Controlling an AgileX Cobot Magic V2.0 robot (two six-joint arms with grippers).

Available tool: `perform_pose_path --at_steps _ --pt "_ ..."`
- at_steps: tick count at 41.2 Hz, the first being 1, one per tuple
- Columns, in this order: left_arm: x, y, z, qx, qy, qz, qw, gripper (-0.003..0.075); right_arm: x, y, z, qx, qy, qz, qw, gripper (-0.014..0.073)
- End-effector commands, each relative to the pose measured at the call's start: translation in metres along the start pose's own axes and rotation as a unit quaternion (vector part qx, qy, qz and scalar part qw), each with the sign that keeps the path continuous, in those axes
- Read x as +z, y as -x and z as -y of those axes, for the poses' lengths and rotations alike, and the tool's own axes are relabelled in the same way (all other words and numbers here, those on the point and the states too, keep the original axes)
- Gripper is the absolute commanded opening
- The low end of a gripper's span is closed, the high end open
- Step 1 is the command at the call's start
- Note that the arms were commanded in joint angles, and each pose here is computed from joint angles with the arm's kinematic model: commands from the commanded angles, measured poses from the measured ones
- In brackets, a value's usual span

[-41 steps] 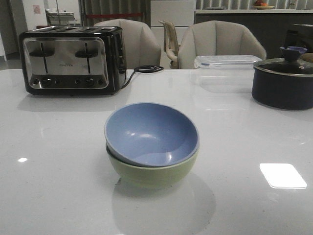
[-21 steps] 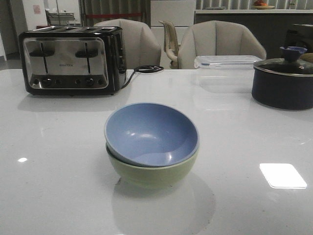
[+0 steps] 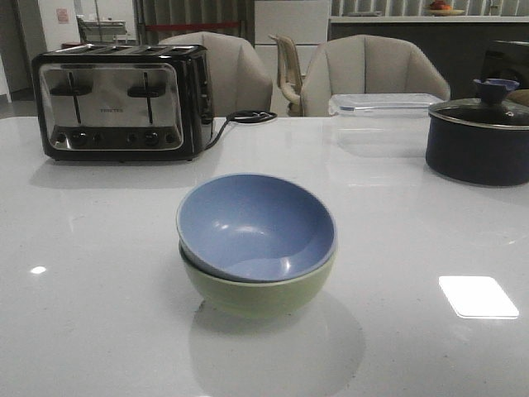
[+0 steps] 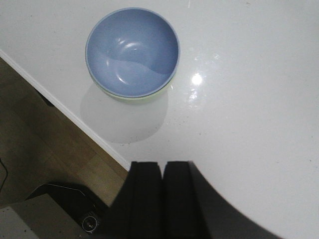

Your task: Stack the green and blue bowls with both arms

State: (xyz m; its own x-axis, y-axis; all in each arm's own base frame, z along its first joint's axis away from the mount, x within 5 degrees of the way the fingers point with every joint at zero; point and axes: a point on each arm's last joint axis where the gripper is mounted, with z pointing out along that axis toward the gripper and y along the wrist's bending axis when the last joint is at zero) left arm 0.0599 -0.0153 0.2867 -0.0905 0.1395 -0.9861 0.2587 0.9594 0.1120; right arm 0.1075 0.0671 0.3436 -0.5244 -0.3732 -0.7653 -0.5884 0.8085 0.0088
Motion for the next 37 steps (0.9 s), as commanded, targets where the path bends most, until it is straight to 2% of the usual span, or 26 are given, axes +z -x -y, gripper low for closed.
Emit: perform_pose_path --at_steps 1,7,15,19,37 --pt "-0.005 -0.005 -0.003 -0.013 0.044 0.087 0.995 0.0098 -0.007 0.011 0.000 0.003 -0.003 0.044 0.999 0.0039" --pt "-0.006 -0.039 -0.003 -0.025 0.085 0.108 0.990 0.0098 -0.007 0.011 0.000 0.003 -0.003 0.044 0.999 0.0039" --pt "-0.003 -0.063 -0.003 -0.032 0.108 0.133 0.985 0.0098 -0.007 0.011 0.000 0.003 -0.003 0.044 0.999 0.0039" --pt "-0.001 -0.069 -0.003 -0.030 0.110 0.150 0.982 0.0098 -0.007 0.011 0.000 0.003 -0.003 0.044 0.999 0.0039" --pt "-0.001 -0.069 -0.002 -0.031 0.097 0.150 0.983 0.0098 -0.007 0.011 0.000 0.003 -0.002 0.043 0.999 0.0039"
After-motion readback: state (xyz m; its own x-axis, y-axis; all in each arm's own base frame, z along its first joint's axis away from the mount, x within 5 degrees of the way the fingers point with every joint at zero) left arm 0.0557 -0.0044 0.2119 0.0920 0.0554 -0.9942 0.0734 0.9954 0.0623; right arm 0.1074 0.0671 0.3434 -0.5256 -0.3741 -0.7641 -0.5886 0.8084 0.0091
